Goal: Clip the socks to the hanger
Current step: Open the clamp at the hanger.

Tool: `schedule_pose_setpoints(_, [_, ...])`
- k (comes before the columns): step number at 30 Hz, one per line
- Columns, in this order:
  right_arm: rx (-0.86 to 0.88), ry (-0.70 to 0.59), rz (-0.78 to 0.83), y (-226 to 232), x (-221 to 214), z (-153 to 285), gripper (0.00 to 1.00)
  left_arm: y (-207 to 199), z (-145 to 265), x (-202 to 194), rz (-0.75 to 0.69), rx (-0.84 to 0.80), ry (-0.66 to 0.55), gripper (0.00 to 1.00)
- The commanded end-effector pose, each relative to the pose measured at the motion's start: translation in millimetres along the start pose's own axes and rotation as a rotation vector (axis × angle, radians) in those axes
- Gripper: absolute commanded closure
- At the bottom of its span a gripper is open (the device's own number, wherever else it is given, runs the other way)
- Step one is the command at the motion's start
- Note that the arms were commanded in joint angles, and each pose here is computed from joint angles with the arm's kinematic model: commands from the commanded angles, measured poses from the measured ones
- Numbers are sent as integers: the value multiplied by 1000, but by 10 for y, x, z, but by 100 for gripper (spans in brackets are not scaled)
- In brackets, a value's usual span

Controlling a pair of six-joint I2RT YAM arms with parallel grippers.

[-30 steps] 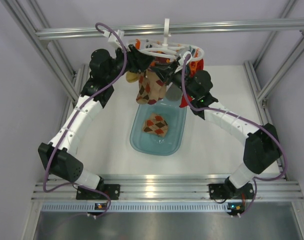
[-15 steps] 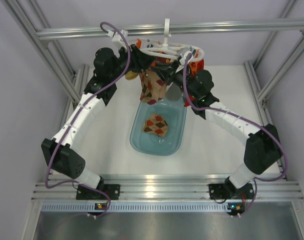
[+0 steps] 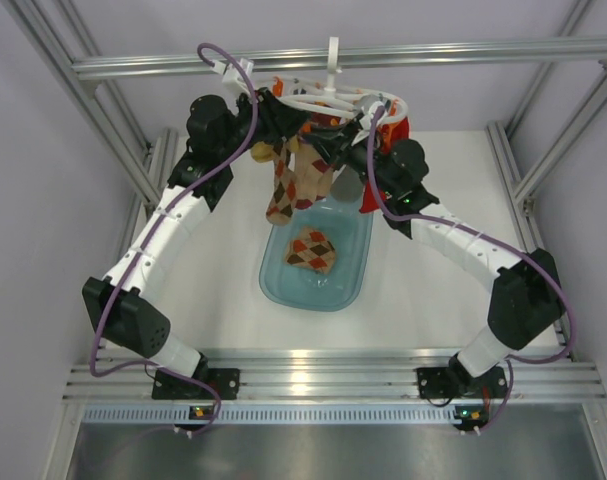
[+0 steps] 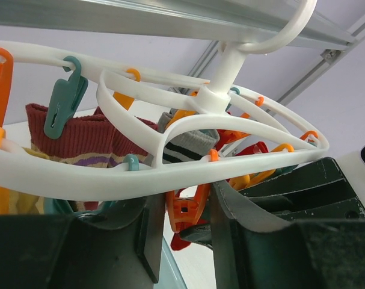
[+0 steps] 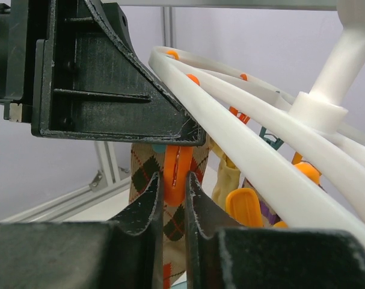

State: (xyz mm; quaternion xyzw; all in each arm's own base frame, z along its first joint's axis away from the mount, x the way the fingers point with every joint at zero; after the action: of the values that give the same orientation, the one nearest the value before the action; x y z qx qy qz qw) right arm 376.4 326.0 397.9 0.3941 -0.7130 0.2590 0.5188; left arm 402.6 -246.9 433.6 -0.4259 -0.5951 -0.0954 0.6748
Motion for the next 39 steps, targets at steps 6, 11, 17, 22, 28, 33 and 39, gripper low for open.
schedule_pose_setpoints(6, [105, -17, 18, 263, 220, 181, 55, -50, 11, 244, 40, -5, -96, 100])
schedule_pose_setpoints(11, [102, 35, 17, 249, 89, 345, 52, 4, 9, 196, 52, 24, -78, 100])
schedule_pose_setpoints(17, [89, 11, -2, 211, 165, 285, 54, 6, 30, 167, 85, 33, -77, 100])
schedule_pose_setpoints(22, [65, -38, -40, 144, 336, 106, 56, -18, 39, 146, 112, 17, -85, 100])
schedule_pose_setpoints(28, [32, -45, -81, 43, 307, -46, 58, -23, 47, 143, 128, 16, -89, 100])
schedule_pose_setpoints(33, [14, -43, -84, -8, 299, -105, 59, -25, 42, 110, 148, 11, -79, 100])
schedule_pose_setpoints(39, [-16, -59, -71, -62, 338, -138, 76, -8, 62, 88, 150, 20, -74, 100])
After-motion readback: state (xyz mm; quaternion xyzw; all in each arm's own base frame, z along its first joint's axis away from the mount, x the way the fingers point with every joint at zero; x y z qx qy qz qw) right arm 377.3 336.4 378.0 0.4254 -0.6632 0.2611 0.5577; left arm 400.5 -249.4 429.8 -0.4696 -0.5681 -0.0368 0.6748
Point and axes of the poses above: each gripper's point midway between its finger pads, its own z axis back along the fingers, its own y axis along the line the jaws close on, x = y × z, the point moved 2 cm from there along z, back along the fingers, and after that the axes turned 4 degrees about -z, right-handed, at the moved point
